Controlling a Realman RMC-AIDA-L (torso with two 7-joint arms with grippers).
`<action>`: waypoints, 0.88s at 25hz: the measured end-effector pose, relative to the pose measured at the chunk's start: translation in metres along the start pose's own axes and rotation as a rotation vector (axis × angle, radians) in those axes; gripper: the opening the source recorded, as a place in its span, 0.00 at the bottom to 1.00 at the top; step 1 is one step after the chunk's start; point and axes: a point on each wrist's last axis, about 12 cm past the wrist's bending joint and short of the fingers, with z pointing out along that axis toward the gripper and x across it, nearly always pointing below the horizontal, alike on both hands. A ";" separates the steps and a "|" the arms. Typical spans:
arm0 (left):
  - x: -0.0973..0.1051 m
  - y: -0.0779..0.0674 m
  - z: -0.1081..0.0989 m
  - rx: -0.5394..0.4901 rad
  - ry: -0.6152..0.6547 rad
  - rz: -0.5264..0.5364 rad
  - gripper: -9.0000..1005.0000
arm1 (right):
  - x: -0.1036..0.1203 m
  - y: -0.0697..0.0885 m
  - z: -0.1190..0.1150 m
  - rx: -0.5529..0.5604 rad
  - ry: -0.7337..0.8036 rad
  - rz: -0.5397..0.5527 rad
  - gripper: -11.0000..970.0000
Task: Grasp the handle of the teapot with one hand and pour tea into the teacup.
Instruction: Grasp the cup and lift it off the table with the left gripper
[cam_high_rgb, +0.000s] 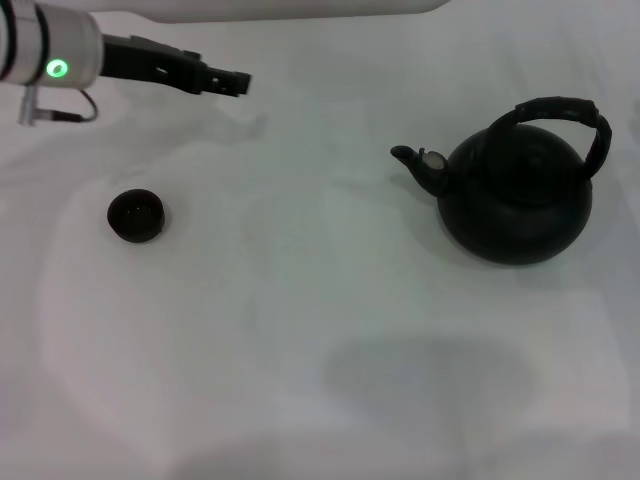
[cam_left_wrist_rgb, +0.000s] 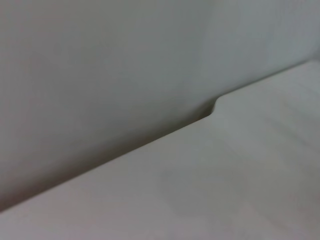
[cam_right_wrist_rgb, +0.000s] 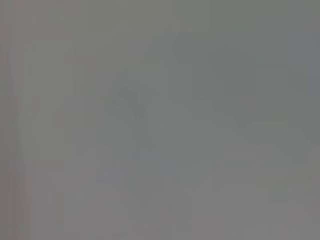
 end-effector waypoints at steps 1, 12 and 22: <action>-0.002 0.000 -0.004 -0.010 0.009 0.015 0.87 | 0.000 0.000 0.001 -0.001 0.001 -0.001 0.90; 0.005 -0.018 -0.023 -0.073 0.158 0.059 0.87 | -0.002 -0.001 0.006 0.011 -0.001 0.000 0.90; 0.020 -0.022 -0.024 -0.109 0.289 0.071 0.88 | -0.002 -0.001 0.006 0.010 -0.003 -0.002 0.89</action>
